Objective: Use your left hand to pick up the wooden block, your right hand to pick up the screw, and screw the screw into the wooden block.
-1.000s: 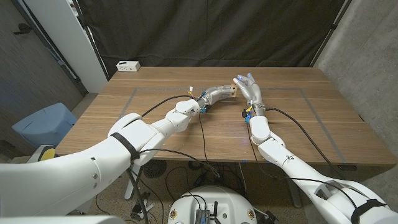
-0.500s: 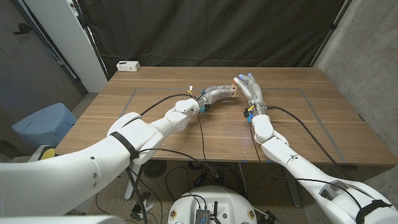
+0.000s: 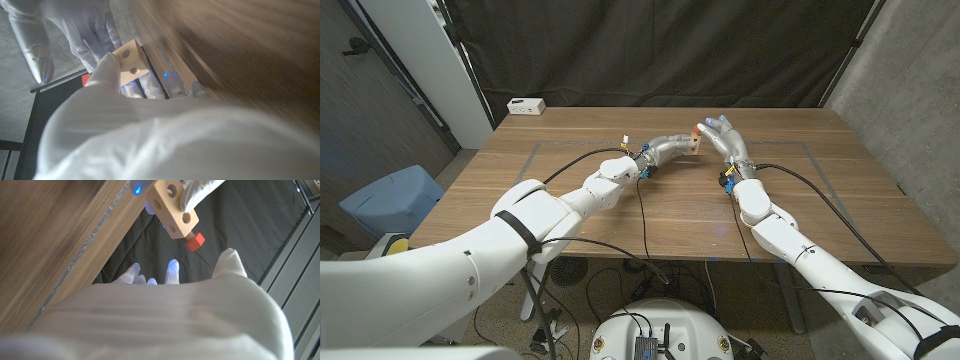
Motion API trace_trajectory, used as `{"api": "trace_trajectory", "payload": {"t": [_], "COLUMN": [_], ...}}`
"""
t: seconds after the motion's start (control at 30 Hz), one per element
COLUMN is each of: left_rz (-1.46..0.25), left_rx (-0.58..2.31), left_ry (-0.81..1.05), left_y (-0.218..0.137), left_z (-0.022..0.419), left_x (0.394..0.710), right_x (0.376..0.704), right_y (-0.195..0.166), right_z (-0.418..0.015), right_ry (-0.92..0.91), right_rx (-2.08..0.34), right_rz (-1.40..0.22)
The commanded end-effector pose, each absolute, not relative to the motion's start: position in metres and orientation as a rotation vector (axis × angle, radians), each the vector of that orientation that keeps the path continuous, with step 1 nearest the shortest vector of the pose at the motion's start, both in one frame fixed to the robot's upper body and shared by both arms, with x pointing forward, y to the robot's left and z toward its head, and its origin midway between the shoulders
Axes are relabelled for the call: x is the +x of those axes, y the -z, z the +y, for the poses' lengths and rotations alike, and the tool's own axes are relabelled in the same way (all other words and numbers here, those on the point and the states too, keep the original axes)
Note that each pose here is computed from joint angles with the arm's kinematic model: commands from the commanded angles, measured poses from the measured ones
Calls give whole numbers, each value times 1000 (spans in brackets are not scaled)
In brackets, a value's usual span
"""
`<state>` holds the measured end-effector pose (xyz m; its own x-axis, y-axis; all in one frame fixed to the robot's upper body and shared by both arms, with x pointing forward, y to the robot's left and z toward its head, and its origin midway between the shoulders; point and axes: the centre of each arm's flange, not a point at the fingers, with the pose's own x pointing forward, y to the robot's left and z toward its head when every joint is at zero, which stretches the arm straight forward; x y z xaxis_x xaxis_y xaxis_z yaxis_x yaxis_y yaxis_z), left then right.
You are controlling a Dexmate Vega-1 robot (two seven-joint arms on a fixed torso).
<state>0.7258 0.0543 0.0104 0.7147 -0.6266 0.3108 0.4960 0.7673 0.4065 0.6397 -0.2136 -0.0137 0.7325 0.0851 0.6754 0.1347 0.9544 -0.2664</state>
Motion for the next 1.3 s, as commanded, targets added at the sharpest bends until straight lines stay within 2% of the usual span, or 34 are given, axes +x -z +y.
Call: {"api": "trace_trajectory", "payload": {"t": [0.03, 0.83, 1.3], "left_rz": [-472, -504, -516], "left_rx": [314, 341, 366], "left_ry": [644, 672, 682], "left_y": [-12, -14, -18], "left_z": [57, 57, 57], "left_x": [724, 720, 718], "right_x": [623, 594, 588], "right_y": [0, -42, -59], "right_z": [-224, -234, -233], "right_ry": [-7, -60, -80], "right_rx": [-435, -710, -816], "right_rz": [-724, -635, -615]}}
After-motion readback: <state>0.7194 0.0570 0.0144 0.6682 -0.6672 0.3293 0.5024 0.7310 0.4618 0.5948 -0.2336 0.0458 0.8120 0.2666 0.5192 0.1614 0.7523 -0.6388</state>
